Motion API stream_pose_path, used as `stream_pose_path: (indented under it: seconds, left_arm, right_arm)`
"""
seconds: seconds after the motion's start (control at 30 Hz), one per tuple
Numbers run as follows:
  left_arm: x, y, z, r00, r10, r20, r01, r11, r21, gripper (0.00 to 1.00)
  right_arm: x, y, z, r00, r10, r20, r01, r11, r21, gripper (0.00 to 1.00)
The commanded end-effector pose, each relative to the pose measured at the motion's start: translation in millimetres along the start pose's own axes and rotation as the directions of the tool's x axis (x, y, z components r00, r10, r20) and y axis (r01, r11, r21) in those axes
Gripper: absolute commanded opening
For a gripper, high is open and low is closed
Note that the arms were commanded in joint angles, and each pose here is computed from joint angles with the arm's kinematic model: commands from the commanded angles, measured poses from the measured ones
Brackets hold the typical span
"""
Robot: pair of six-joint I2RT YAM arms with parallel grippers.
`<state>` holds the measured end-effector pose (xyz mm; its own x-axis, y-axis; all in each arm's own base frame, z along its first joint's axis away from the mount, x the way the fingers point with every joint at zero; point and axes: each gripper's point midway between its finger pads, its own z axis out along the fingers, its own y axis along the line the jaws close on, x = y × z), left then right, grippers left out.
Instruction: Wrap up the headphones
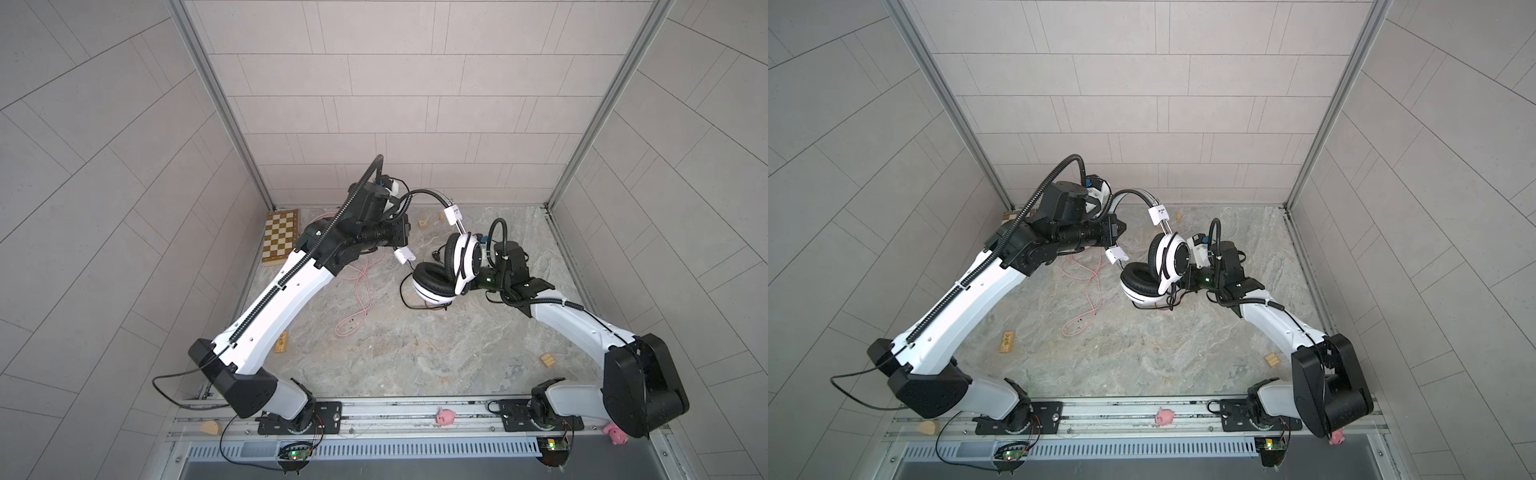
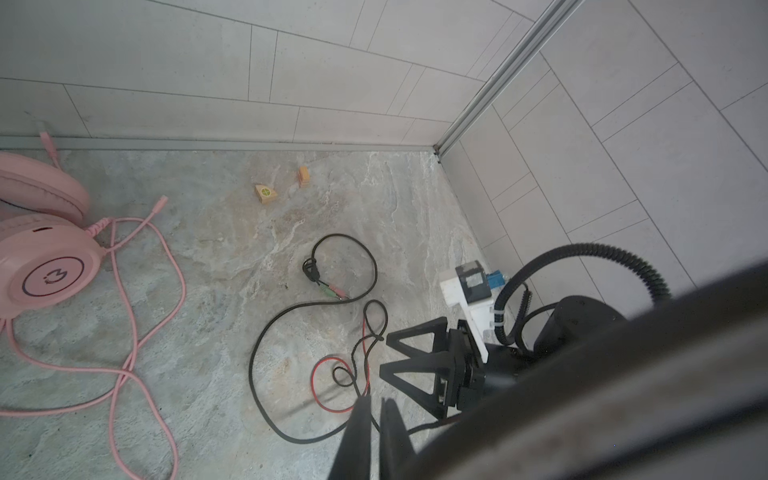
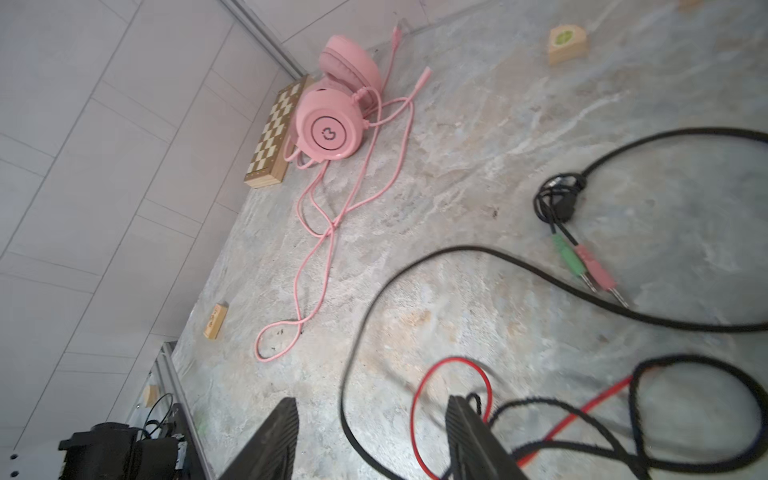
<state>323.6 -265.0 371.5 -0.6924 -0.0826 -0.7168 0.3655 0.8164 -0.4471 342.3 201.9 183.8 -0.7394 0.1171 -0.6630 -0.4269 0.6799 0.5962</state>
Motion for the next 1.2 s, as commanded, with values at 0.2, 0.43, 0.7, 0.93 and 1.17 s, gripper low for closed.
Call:
stream_pose_path:
  seconds: [0.2, 0.43, 0.7, 0.93, 1.17]
  left_arm:
    - [-9, -17, -38, 0.997, -0.009, 0.078, 0.003, 0.997, 0.078, 0.0]
    - [4, 0, -52, 0.995, 0.029, 0.094, -0.032, 0.999, 0.023, 0.0]
    - [14, 11, -51, 0.996, 0.042, 0.081, -0.041, 0.999, -0.013, 0.0]
    - [14, 22, -53, 0.996, 0.035, 0.081, -0.031, 0.999, -0.042, 0.0]
    - [16, 29, -50, 0.997, 0.009, 0.082, -0.006, 0.999, -0.04, 0.0]
  right_arm:
    - [57, 17, 32, 0.947, -0.093, -0.308, 0.075, 0.995, -0.068, 0.65]
    - [105, 10, 38, 0.856, -0.149, -0.495, 0.151, 0.988, -0.036, 0.65]
    - [138, 3, 49, 0.72, -0.235, -0.653, 0.304, 0.953, -0.008, 0.65]
    - [164, -3, 60, 0.617, -0.281, -0.735, 0.407, 0.913, -0.007, 0.65]
    - [170, -15, 68, 0.608, -0.275, -0.745, 0.447, 0.894, 0.035, 0.62]
